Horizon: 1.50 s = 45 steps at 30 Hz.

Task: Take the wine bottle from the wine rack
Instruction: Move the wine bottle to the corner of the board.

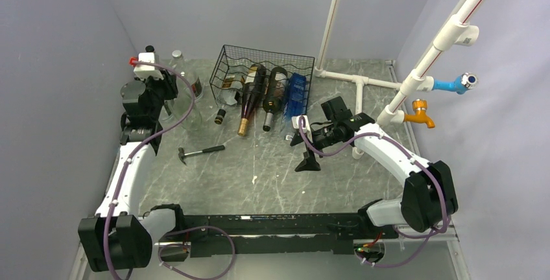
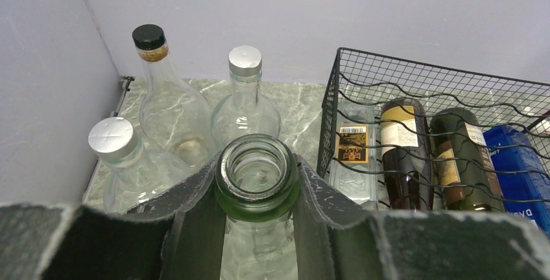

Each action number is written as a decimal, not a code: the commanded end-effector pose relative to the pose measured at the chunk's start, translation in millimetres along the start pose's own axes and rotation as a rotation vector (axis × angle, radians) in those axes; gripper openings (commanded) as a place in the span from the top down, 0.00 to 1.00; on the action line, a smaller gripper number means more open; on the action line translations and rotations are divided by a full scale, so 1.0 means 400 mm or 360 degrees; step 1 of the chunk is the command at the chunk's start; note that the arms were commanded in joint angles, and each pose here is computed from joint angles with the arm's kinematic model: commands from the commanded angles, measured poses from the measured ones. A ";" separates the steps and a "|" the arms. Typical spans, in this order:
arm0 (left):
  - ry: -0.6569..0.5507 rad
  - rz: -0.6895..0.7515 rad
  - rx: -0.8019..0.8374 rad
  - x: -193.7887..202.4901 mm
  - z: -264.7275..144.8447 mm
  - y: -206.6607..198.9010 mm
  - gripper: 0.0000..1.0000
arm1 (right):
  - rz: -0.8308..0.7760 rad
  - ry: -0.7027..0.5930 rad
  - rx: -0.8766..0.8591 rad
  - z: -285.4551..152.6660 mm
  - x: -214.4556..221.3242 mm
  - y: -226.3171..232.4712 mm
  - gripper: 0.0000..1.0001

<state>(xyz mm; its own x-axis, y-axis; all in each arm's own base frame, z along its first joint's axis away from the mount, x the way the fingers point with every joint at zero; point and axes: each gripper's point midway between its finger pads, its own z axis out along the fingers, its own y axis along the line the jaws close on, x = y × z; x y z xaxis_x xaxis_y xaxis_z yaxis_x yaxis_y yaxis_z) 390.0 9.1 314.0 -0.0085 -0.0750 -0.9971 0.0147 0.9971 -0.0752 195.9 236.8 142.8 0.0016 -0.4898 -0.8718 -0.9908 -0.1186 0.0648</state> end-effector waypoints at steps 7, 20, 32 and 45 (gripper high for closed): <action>-0.0618 0.0061 0.0076 -0.313 -0.007 -0.018 1.00 | -0.0041 -0.0010 -0.0005 -0.001 -0.001 -0.002 0.00; -0.0584 0.0073 0.0098 -0.274 0.071 -0.004 1.00 | -0.0040 -0.0005 -0.0004 -0.001 0.002 -0.003 0.00; -0.0556 0.0195 0.0064 -0.208 0.104 0.016 0.76 | -0.0031 0.0002 -0.0005 0.000 0.007 -0.005 0.00; -0.0419 0.0196 0.0057 -0.163 0.108 0.022 0.45 | -0.0022 -0.0003 -0.0008 -0.002 0.006 -0.006 0.00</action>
<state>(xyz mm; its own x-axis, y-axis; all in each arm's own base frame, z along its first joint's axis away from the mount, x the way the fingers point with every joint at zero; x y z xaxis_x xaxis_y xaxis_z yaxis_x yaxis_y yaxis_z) 442.0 23.1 328.8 0.1252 0.0187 -0.9920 0.0326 0.9992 0.0229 198.3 234.1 137.0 -0.0025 -0.5080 -0.8614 -0.9915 -0.1107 0.0682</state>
